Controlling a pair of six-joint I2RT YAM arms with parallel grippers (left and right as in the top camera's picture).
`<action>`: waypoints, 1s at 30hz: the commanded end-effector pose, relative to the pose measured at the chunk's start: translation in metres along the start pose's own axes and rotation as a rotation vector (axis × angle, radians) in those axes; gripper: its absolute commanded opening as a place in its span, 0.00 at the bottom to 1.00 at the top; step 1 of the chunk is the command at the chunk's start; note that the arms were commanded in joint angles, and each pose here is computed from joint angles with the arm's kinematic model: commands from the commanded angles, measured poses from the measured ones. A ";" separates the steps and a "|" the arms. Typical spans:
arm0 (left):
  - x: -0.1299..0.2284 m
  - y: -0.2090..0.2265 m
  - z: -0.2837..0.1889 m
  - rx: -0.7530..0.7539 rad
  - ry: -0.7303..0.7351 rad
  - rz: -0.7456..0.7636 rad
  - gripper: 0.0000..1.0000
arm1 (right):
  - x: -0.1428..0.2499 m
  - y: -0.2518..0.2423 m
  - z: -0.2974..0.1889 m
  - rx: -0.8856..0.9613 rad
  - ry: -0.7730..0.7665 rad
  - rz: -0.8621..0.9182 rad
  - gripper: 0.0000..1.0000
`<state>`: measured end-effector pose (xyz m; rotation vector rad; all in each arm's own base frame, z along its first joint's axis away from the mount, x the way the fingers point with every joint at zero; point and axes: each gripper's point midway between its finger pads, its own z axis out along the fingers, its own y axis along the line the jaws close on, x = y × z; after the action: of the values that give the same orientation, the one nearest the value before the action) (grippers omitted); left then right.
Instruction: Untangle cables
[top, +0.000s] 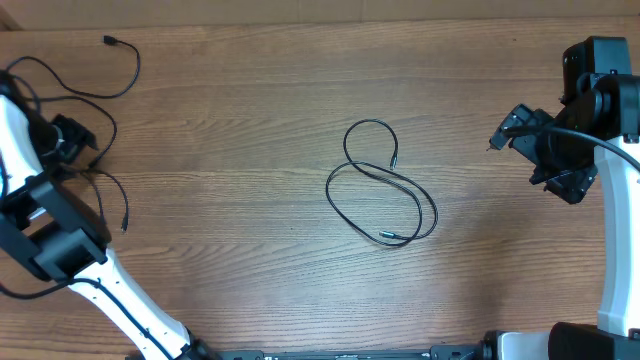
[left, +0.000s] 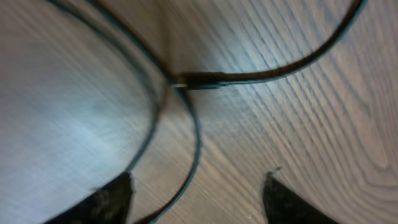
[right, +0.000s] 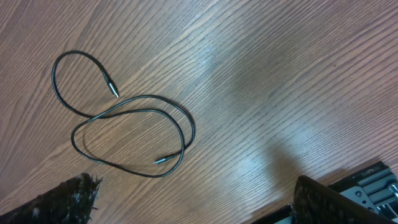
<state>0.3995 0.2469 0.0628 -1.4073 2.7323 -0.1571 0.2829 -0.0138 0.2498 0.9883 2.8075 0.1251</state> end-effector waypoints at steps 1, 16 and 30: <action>0.003 -0.013 0.010 0.017 -0.010 0.098 0.34 | -0.003 -0.001 -0.001 0.008 -0.013 0.006 1.00; -0.043 -0.034 0.019 -0.046 -0.243 0.376 0.74 | -0.003 -0.001 -0.001 0.008 -0.013 0.006 1.00; -0.034 -0.052 0.044 0.062 -0.238 0.571 0.65 | -0.003 -0.001 -0.001 0.008 -0.013 0.006 1.00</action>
<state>0.4611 0.2492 0.0233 -0.6557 2.7521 -0.0221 0.2829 -0.0138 0.2498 0.9883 2.8075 0.1251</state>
